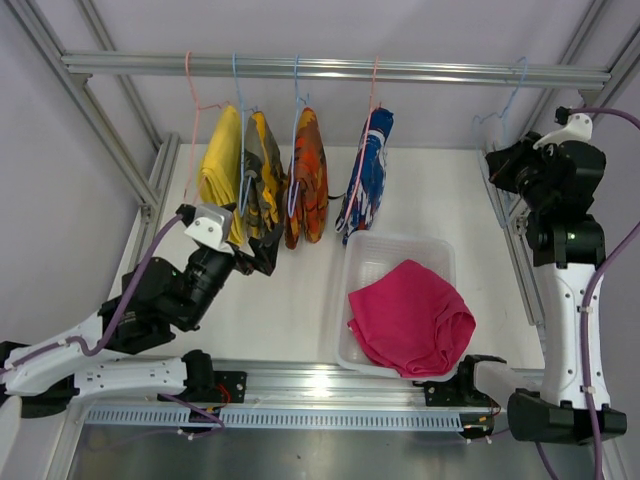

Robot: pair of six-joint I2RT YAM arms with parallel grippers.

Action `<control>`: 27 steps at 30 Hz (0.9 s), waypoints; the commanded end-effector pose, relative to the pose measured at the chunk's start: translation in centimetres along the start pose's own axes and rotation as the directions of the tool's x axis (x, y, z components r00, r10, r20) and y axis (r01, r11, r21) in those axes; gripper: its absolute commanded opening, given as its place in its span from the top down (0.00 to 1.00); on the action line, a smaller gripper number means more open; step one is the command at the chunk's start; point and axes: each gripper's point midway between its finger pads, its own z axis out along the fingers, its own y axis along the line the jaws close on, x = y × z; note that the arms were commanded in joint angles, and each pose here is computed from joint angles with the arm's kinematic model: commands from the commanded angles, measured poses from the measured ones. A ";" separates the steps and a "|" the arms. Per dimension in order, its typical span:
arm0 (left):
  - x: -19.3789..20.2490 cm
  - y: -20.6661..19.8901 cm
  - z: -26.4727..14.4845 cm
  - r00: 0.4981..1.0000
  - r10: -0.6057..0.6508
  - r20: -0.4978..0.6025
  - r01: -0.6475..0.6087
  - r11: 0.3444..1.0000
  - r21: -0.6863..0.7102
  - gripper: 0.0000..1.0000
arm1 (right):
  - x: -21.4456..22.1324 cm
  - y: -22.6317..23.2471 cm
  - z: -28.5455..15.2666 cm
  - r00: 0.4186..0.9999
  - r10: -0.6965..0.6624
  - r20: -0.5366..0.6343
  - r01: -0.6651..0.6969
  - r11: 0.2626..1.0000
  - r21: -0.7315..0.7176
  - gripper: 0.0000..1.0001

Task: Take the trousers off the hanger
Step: Place the hanger at the clothesline.

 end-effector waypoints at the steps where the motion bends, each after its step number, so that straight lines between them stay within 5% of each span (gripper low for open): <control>1: -0.1 0.0 -0.1 0.999 0.028 -0.014 -0.028 0.999 0.015 0.00 | -3.1 0.9 0.2 0.996 0.041 0.080 -0.034 0.995 -0.090 1.00; 8: 3.3 -0.8 0.0 0.997 0.064 -0.033 -0.062 0.997 0.036 0.01 | -4.1 -0.4 1.0 0.994 0.046 0.103 -0.038 0.997 -0.073 1.00; 27: 3.8 -0.3 -0.1 0.996 0.092 -0.017 -0.092 0.996 0.012 0.01 | 0.3 -2.5 4.6 0.996 0.090 0.006 -0.090 0.994 -0.057 1.00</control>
